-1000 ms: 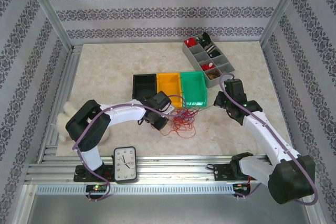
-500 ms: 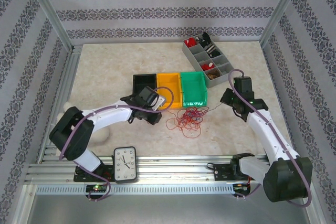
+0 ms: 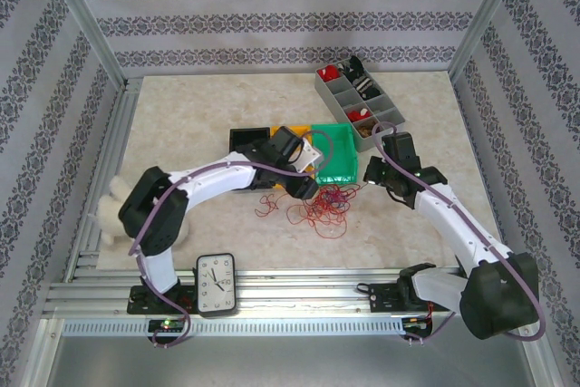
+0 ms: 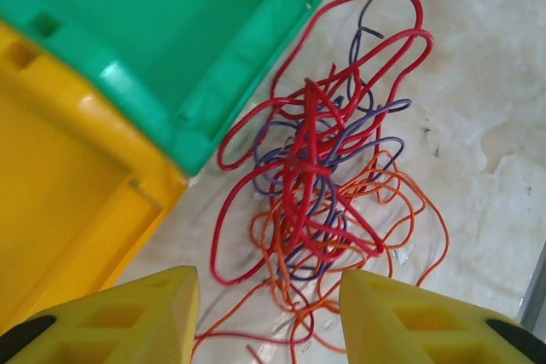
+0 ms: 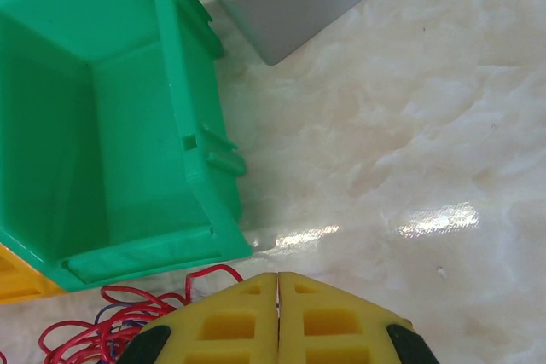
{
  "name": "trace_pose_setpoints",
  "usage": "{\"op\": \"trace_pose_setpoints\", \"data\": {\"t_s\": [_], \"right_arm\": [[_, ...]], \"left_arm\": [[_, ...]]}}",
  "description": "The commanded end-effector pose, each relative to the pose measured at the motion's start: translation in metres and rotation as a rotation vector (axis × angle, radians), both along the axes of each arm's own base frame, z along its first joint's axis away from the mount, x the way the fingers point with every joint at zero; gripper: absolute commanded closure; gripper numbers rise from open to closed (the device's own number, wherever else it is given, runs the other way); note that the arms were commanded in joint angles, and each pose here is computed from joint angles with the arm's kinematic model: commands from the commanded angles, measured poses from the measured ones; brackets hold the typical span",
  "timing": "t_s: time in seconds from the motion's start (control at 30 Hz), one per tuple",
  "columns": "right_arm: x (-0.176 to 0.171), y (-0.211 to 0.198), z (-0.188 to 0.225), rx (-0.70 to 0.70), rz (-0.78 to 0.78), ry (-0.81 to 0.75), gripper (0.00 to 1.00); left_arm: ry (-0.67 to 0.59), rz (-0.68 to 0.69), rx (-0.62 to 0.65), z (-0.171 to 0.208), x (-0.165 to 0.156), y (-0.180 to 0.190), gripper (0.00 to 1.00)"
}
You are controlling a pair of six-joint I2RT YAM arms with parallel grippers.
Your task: Untangle the cables
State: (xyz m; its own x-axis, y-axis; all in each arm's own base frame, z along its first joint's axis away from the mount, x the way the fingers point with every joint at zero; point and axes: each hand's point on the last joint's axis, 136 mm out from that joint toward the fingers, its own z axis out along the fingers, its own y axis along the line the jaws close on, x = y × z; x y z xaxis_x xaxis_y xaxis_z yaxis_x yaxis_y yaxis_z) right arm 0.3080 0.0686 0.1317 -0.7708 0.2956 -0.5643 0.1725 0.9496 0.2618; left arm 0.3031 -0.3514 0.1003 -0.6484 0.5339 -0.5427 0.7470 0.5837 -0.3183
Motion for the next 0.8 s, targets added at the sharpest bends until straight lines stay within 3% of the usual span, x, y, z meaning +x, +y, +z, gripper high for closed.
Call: {"op": "trace_pose_setpoints", "data": {"t_s": [0.0,0.37,0.4,0.53,0.6,0.77], "right_arm": [[0.006,0.002,0.009,0.001,0.009,-0.032,1.00],[0.001,0.001,0.004,0.001,0.008,-0.021,1.00],[0.001,0.001,0.004,0.003,0.007,-0.023,1.00],[-0.001,-0.001,0.007,0.002,0.001,-0.030,1.00],[-0.001,-0.005,0.009,0.006,-0.015,-0.037,1.00],[-0.001,-0.032,0.015,0.017,-0.101,-0.056,1.00]], "left_arm": [[0.047,-0.098,0.030,-0.008,-0.016,-0.010,0.56],[0.088,-0.147,0.064,-0.027,-0.010,-0.035,0.65],[0.090,-0.144,0.072,-0.030,-0.008,-0.036,0.67],[0.066,-0.099,0.119,-0.043,0.004,-0.032,0.93],[0.047,-0.075,0.144,-0.046,0.008,-0.026,1.00],[-0.009,0.017,0.222,-0.048,0.011,0.004,1.00]]}}
